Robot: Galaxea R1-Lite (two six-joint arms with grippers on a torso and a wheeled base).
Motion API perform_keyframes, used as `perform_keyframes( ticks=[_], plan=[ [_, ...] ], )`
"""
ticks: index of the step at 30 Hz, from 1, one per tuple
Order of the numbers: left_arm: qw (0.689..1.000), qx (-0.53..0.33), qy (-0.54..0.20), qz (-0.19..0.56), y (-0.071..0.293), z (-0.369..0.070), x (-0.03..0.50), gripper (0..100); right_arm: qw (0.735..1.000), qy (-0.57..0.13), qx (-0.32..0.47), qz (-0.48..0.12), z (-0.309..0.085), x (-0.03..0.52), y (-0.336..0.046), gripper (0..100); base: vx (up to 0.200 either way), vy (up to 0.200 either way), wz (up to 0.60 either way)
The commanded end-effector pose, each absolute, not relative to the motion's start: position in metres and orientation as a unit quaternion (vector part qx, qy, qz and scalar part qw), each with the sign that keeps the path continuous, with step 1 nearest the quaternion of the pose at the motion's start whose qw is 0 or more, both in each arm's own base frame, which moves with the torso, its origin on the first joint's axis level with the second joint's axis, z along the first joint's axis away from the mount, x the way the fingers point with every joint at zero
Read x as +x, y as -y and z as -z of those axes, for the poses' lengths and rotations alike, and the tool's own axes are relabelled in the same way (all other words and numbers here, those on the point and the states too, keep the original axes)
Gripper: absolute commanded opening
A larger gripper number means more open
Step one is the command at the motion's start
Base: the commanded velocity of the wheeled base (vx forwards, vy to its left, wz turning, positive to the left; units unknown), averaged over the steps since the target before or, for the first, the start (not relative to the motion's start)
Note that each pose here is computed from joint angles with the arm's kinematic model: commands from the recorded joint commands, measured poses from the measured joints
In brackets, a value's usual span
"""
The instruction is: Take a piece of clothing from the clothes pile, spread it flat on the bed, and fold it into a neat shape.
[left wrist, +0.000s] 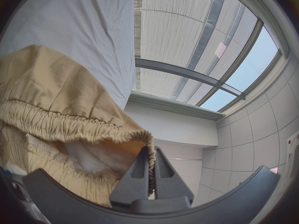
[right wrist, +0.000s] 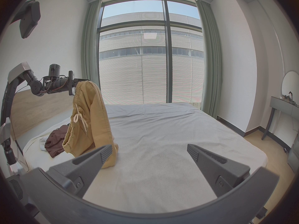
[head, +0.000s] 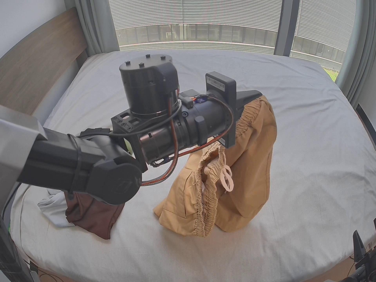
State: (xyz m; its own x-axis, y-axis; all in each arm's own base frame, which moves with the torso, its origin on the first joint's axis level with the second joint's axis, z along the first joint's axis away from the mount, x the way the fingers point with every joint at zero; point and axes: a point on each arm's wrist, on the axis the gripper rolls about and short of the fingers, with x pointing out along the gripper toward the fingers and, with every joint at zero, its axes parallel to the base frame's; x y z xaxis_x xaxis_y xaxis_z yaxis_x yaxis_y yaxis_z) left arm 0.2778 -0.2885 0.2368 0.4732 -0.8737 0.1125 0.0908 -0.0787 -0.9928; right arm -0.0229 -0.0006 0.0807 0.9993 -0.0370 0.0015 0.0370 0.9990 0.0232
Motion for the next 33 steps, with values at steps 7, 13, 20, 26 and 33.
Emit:
perform_keyframes(
  ticks=[7,13,20,26,33],
  plan=[
    [0.554,-0.650,-0.328,0.404,0.292,-0.250,0.275,0,1.000,-0.003,0.011,0.018,-0.076,-0.022,0.001,100,0.000,0.000,0.00],
    [0.583,-0.672,-0.290,0.354,0.272,-0.237,0.300,0,1.000,-0.003,0.011,0.018,-0.076,-0.022,0.001,100,0.000,0.000,0.00],
    [0.631,-0.661,-0.241,0.326,0.240,-0.221,0.321,0,1.000,-0.003,0.011,0.018,-0.076,-0.022,0.001,100,0.000,0.000,0.00],
    [0.664,-0.638,-0.231,0.314,0.228,-0.207,0.323,0,1.000,-0.003,0.011,0.018,-0.076,-0.022,0.001,100,0.000,0.000,0.00],
    [0.704,-0.619,-0.193,0.289,0.209,-0.194,0.329,0,1.000,-0.003,0.011,0.019,-0.076,-0.022,0.001,100,0.000,0.000,0.00]
  ],
)
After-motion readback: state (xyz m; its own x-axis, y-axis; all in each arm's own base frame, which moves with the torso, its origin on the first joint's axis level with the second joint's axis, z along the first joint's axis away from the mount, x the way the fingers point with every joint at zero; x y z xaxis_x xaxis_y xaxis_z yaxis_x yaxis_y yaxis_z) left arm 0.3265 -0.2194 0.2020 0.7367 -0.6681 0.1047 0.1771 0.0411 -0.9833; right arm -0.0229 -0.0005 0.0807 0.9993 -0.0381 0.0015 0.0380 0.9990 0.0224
